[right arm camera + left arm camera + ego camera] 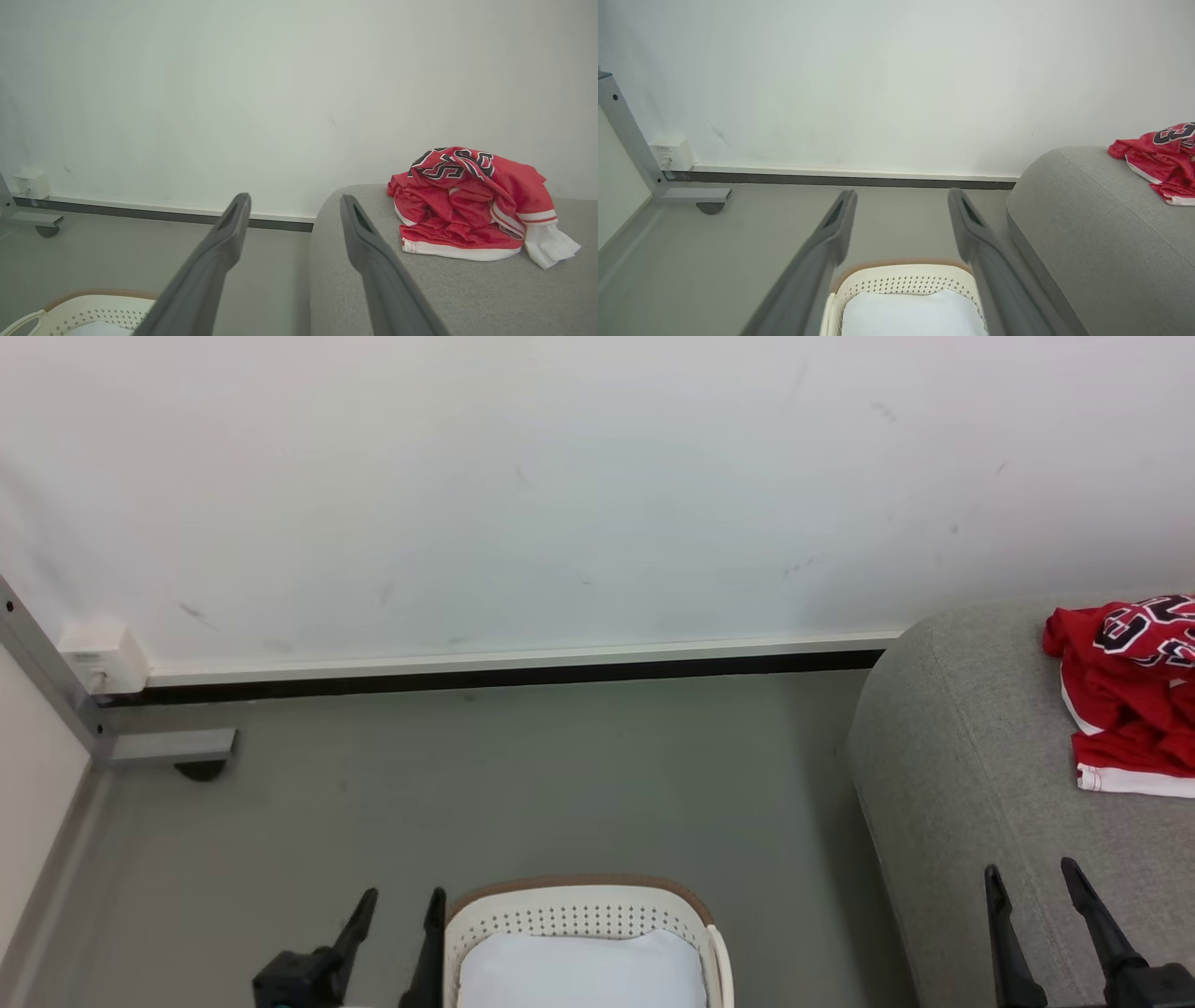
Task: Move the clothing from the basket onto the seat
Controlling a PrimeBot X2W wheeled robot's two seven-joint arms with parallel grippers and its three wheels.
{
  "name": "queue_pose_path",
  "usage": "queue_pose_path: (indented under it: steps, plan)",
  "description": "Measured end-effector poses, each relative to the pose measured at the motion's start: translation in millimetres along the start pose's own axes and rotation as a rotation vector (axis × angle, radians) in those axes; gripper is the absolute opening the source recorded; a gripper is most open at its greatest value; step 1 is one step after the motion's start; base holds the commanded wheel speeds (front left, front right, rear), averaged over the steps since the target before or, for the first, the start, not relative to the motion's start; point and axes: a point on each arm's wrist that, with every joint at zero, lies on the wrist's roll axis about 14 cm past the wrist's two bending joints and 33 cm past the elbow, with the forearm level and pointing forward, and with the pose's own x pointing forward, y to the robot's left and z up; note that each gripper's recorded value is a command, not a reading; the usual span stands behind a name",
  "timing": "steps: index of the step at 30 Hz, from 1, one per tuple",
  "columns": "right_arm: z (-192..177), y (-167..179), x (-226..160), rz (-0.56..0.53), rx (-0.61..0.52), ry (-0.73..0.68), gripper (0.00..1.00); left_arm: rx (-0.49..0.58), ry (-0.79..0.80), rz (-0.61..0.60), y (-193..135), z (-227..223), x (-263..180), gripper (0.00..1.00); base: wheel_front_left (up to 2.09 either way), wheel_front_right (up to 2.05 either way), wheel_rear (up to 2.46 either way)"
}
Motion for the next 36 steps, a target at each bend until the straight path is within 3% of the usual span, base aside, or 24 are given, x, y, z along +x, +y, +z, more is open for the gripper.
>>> queue_pose_path:
  steps: [7,36]
  plan:
    - [-8,-6,-7,-0.019,-0.007,0.027,1.0,-0.022,-0.014,0.081,22,1,-11,1.0,0.0,0.0,0.0]
    - [-25,9,0,0.017,0.036,0.077,1.0,-0.003,-0.005,0.106,35,-5,-15,1.0,0.0,0.0,0.0]
